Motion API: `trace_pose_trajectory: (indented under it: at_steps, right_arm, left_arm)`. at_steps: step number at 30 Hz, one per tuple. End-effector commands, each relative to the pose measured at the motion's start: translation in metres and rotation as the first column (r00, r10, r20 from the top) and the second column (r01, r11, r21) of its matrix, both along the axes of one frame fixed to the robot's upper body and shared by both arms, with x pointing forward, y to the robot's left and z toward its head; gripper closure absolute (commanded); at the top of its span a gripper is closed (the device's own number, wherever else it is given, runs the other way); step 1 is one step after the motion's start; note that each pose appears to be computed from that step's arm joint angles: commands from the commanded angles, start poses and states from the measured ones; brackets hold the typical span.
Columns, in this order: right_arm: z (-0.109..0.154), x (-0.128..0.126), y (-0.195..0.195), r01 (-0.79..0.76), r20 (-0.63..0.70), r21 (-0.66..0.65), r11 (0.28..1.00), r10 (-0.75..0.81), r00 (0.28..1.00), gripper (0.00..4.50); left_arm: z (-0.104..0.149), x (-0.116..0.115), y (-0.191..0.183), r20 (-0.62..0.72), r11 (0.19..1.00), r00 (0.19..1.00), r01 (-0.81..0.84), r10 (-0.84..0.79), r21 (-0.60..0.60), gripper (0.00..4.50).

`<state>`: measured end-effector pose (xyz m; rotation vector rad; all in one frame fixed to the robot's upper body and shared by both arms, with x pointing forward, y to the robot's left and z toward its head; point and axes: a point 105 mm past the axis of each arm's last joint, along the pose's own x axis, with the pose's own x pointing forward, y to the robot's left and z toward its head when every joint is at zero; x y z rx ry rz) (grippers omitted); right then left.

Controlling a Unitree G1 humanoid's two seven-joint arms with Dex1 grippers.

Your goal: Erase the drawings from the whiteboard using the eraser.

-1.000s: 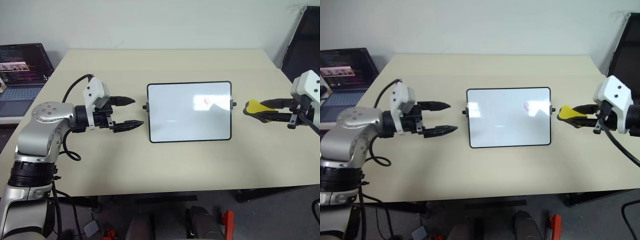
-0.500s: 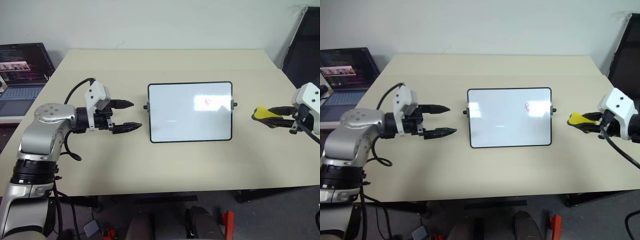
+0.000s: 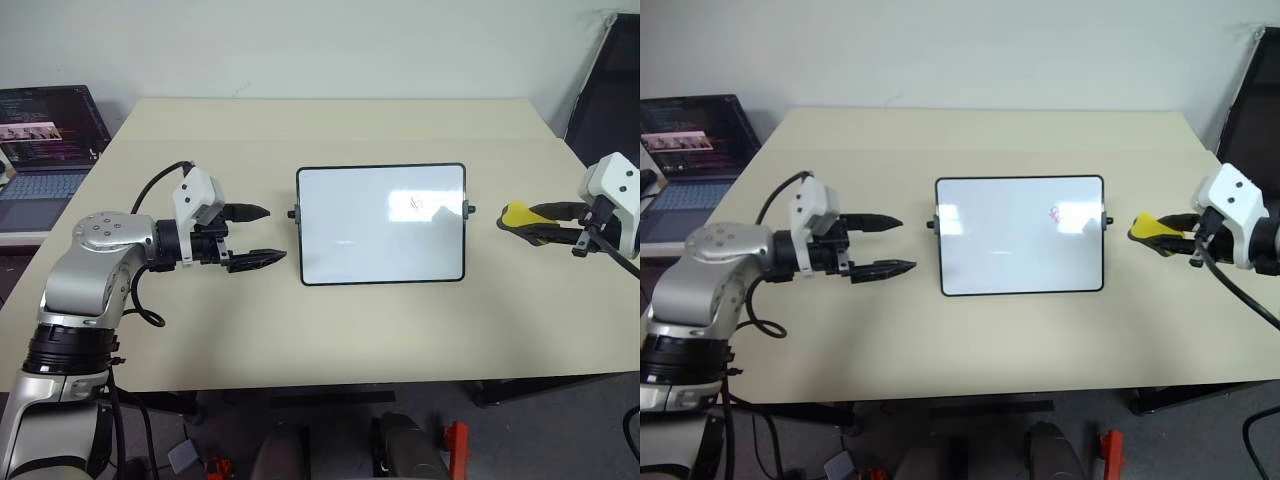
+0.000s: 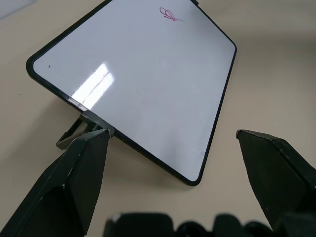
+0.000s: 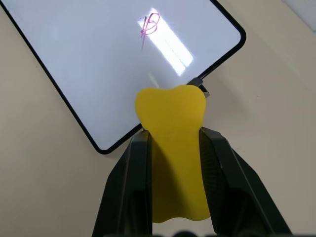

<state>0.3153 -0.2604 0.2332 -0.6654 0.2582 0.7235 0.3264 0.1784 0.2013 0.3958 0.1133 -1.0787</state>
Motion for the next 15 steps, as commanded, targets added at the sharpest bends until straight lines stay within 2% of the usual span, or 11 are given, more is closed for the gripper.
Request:
trace_pose_trajectory:
  at_steps: [1, 4, 9, 12, 15]
  right_arm:
    - [0.013, -0.001, 0.004, -0.021, 0.053, -0.01, 1.0, 0.022, 0.998, 3.5]
    - [0.016, -0.001, 0.007, -0.032, 0.066, 0.0, 0.999, 0.032, 0.997, 3.5]
    - [0.036, 0.019, 0.052, -0.107, 0.225, 0.18, 0.978, 0.065, 0.972, 3.5]
    - [0.029, 0.055, 0.073, 0.026, 0.306, 0.25, 0.968, -0.104, 0.946, 3.51]
    - [0.012, 0.072, 0.071, 0.134, 0.317, 0.212, 0.968, -0.197, 0.928, 3.51]
  left_arm:
    - [0.018, -0.001, -0.001, 0.07, 1.0, 0.998, 0.01, -0.009, -0.013, 0.0]
    - [0.019, -0.001, -0.002, 0.071, 1.0, 0.997, 0.013, -0.012, -0.015, 0.0]
    - [0.012, 0.0, -0.005, 0.057, 1.0, 0.998, 0.023, -0.023, -0.002, 0.0]
    - [0.008, 0.001, -0.004, 0.047, 1.0, 0.999, 0.019, -0.019, 0.003, 0.0]
    - [0.01, 0.001, -0.004, 0.05, 1.0, 0.999, 0.017, -0.017, -0.002, 0.0]
